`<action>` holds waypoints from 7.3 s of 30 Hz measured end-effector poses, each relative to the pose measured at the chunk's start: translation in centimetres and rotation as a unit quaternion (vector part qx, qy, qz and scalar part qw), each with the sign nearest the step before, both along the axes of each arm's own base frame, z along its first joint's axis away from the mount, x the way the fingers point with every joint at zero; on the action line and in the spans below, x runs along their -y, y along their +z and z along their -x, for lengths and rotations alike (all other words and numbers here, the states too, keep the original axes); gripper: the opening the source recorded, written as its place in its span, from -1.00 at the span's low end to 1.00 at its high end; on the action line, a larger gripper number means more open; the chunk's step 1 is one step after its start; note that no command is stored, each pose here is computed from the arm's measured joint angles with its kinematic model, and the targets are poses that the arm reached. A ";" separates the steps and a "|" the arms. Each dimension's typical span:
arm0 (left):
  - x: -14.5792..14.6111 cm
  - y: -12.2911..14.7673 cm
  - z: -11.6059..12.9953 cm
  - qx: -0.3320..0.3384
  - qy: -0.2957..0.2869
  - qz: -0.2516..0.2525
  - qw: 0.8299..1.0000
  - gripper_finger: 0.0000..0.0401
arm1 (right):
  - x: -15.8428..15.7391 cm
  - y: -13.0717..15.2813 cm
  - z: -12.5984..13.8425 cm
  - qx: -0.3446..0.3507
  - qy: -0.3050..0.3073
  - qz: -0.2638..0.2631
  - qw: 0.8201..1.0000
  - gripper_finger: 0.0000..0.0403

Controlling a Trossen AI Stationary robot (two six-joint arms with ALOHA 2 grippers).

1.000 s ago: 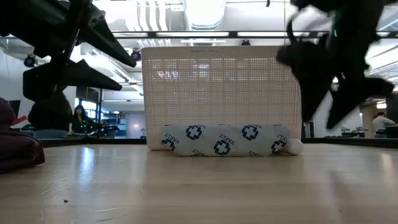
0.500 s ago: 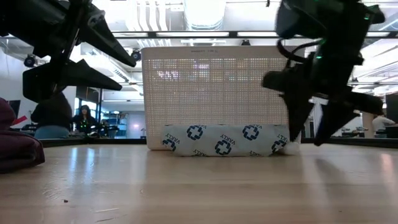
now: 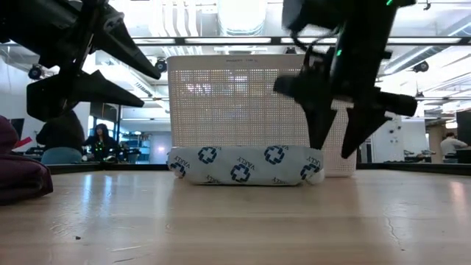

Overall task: Pick & place medical supplies in basket/bin
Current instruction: Put the white rolled gauze into the white bin, then put the white mailer bag into the white bin

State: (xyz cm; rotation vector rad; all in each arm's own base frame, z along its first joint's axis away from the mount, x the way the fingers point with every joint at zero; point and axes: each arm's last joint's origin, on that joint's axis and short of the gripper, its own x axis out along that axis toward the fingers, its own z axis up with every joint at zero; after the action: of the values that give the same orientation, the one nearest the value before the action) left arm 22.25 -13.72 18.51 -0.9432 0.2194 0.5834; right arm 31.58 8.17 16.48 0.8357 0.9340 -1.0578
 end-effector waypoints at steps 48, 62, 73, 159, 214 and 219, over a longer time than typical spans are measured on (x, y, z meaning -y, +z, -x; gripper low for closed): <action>0.2 -0.1 0.0 -0.009 -0.020 0.015 1.000 -0.03 | 1.4 -3.5 -2.9 -0.017 -0.044 -0.031 0.998 -0.17; 0.3 -0.1 0.1 -0.014 -0.029 0.004 0.999 -0.03 | -5.9 5.4 0.1 0.101 0.118 -0.018 0.988 -0.85; 0.7 0.1 0.1 -0.009 -0.043 -0.004 0.999 -0.03 | 2.3 20.7 -1.2 0.221 0.157 0.213 0.939 -0.75; -5.8 5.5 -6.3 0.003 -0.188 -0.140 0.972 -0.03 | -3.4 -1.0 -2.8 0.101 0.158 -0.012 0.982 -0.94; -2.1 4.8 -15.2 -0.330 -0.329 -0.142 0.873 0.47 | -4.8 -0.9 -2.4 0.138 0.186 0.026 0.972 -0.94; -2.3 3.7 -15.9 -0.325 -0.348 -0.074 0.876 0.47 | -4.8 -0.9 -2.4 0.138 0.185 0.033 0.972 -0.94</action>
State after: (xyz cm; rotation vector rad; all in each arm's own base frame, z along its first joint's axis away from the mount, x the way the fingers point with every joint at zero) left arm 38.15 -11.41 22.21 -0.4300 1.0605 0.2153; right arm 34.00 12.93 15.58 0.6975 0.7749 -0.6268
